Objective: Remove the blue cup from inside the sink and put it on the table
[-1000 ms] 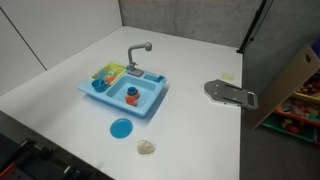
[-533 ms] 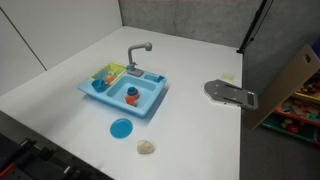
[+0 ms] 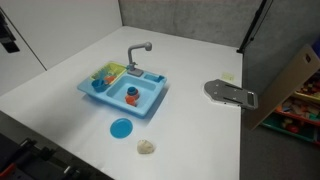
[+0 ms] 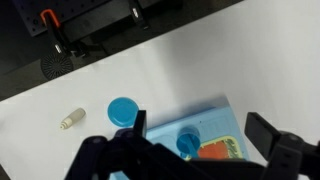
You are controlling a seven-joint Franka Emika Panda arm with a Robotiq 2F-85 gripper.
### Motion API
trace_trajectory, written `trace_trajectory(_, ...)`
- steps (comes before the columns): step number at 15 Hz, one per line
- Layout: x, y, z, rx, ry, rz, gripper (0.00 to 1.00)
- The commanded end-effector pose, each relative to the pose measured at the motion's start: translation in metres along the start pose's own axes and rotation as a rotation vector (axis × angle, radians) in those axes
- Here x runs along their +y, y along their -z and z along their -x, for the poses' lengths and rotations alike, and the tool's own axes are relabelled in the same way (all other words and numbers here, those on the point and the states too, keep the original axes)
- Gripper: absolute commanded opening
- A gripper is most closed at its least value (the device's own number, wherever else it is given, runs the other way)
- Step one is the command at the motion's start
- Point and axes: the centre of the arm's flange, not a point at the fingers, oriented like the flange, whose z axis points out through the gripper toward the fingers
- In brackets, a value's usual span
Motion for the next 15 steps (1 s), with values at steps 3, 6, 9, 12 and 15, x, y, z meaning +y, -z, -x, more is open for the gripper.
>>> trace_trajectory(3,-0.007,-0.02,-0.074,0.018,-0.069,-0.01,1.0)
trace_trajectory(6,-0.011,-0.033,-0.109,0.036,-0.095,-0.009,1.0)
trace_trajectory(9,-0.015,-0.048,-0.143,0.05,-0.127,-0.002,1.0)
trace_trajectory(12,-0.016,-0.067,-0.176,0.055,-0.17,0.005,1.0)
trace_trajectory(15,-0.014,-0.089,-0.204,0.047,-0.2,0.023,1.0)
